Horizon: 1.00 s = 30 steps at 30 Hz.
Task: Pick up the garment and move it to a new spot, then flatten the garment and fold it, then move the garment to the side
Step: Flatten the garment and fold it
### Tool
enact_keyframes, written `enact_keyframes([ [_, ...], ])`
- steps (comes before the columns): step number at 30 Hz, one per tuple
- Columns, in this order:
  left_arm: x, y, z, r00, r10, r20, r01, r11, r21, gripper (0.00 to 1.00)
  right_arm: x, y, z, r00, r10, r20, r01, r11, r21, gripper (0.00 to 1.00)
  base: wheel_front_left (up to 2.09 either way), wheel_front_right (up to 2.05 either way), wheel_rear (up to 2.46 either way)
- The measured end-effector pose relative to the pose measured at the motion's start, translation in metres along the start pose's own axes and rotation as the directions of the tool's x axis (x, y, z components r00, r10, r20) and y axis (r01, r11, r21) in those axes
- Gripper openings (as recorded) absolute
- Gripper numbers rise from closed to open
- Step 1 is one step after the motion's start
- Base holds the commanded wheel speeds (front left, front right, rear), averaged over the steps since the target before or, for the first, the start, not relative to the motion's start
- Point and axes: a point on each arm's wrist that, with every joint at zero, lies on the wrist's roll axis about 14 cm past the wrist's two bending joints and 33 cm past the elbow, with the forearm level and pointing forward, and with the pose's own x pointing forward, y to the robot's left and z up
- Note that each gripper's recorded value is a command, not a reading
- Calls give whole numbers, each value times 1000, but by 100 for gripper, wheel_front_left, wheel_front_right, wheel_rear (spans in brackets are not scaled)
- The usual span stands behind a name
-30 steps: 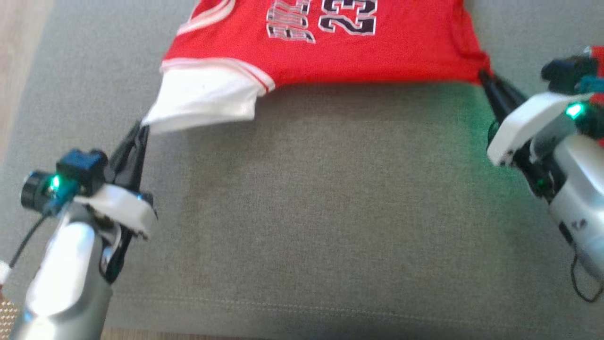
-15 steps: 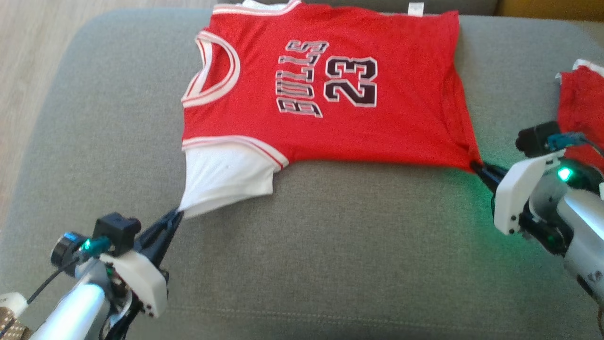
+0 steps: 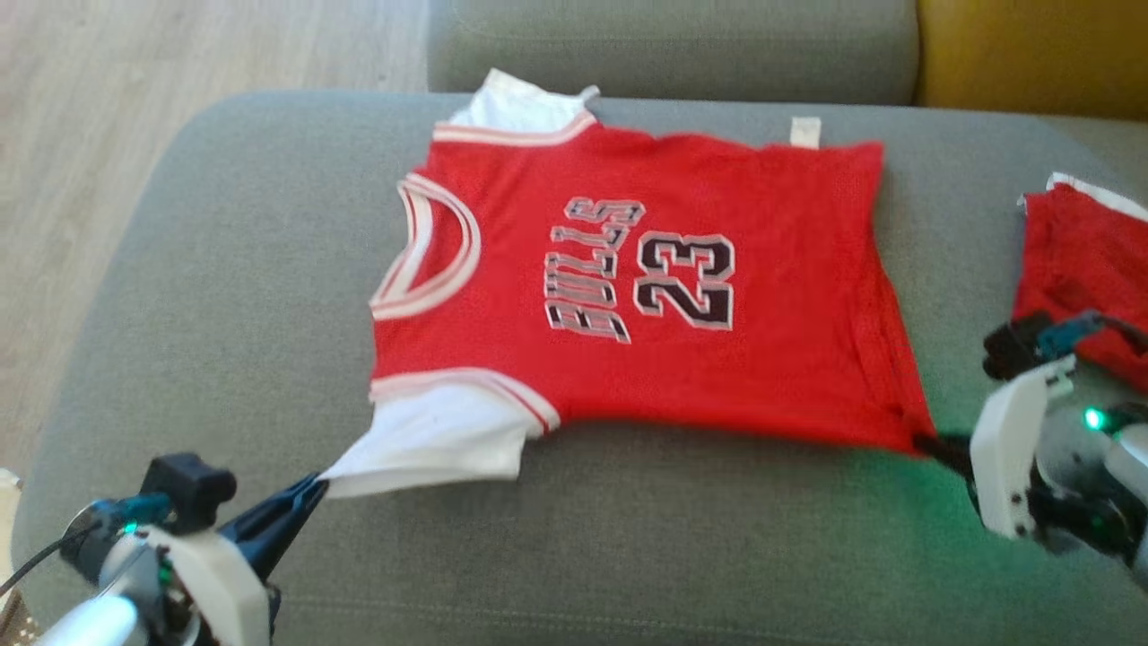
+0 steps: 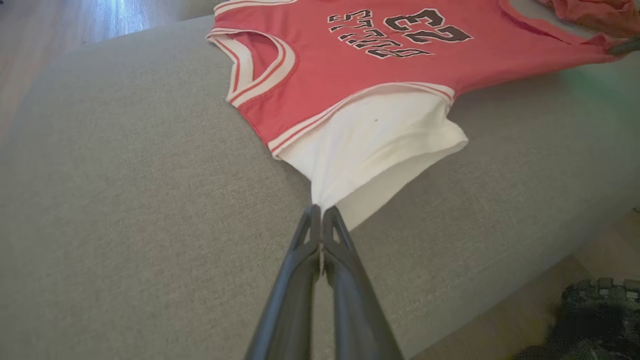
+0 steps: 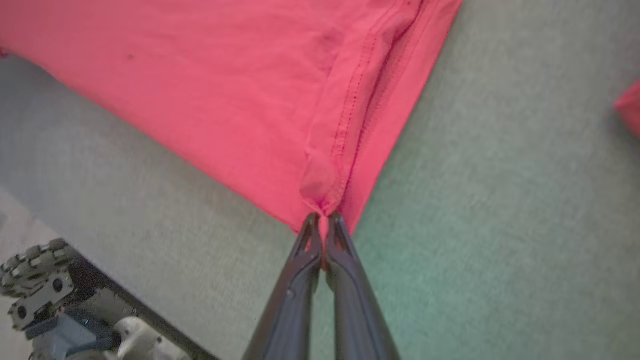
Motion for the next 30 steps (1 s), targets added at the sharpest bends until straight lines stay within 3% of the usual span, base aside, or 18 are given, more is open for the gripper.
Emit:
enact_keyframes([
  [12, -46, -25, -22, 994, -74, -83, 63, 990, -126, 0, -25, 20, -59, 972, 77, -220, -77, 997, 9, 0, 0, 0, 0],
  [15, -51, -34, -21, 991, -103, -80, 90, 984, -155, 0, -28, 25, -61, 973, 101, -205, -96, 995, 35, 0, 0, 0, 0],
  [21, -48, -27, -8, 995, -95, -43, 89, 988, -126, 0, -31, 20, -48, 984, 96, -148, -88, 994, 59, 0, 0, 0, 0],
  [30, -20, -7, 38, 995, -90, 32, 90, 996, 17, 0, -30, 5, -14, 997, 57, -44, -55, 997, 44, 0, 0, 0, 0],
])
